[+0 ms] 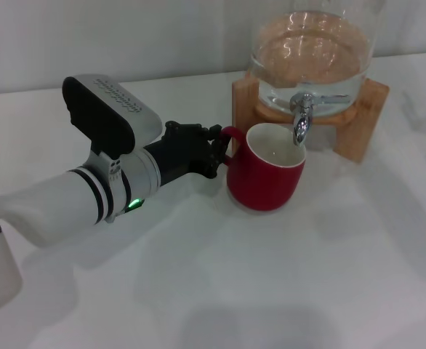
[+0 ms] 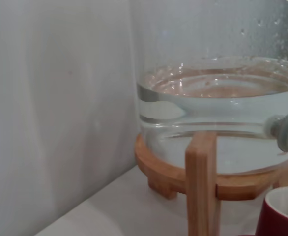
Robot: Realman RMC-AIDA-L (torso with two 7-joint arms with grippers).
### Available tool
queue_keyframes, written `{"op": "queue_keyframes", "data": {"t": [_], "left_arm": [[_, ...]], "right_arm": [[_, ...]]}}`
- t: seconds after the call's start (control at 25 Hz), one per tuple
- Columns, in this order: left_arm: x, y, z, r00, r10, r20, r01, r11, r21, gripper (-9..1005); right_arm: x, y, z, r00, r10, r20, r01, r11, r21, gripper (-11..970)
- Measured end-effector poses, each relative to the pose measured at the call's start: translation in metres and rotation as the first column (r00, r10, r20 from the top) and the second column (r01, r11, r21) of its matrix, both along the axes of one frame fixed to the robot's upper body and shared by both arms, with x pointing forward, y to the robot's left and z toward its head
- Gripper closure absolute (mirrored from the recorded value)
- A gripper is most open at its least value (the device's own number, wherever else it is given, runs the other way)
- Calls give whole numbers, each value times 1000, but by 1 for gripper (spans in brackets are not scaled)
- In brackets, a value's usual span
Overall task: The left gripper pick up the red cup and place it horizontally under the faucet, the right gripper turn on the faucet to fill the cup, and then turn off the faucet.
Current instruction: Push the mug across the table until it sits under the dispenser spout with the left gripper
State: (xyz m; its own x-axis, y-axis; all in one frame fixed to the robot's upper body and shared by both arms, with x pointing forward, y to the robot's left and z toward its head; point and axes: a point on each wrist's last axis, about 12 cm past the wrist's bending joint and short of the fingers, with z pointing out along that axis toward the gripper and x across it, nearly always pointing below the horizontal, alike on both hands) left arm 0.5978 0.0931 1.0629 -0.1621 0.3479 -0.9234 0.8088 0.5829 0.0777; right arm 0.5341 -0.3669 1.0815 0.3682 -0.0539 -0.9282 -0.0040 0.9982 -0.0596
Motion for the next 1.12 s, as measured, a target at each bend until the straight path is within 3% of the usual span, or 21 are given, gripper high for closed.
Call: {"op": "queue_keyframes", "data": {"t": [0.36,1.12], "left_arm": [[-8,-7,-1,999,-40,0,40,999,-1,852],[-7,-6,-1,1000,-27,-1,27,1000,0,852]], "right_arm": [[-2,-1,0,1000,-1,5,1,1000,-2,342],[-6,0,0,1000,20,15,-19,1000,-14,342]]}}
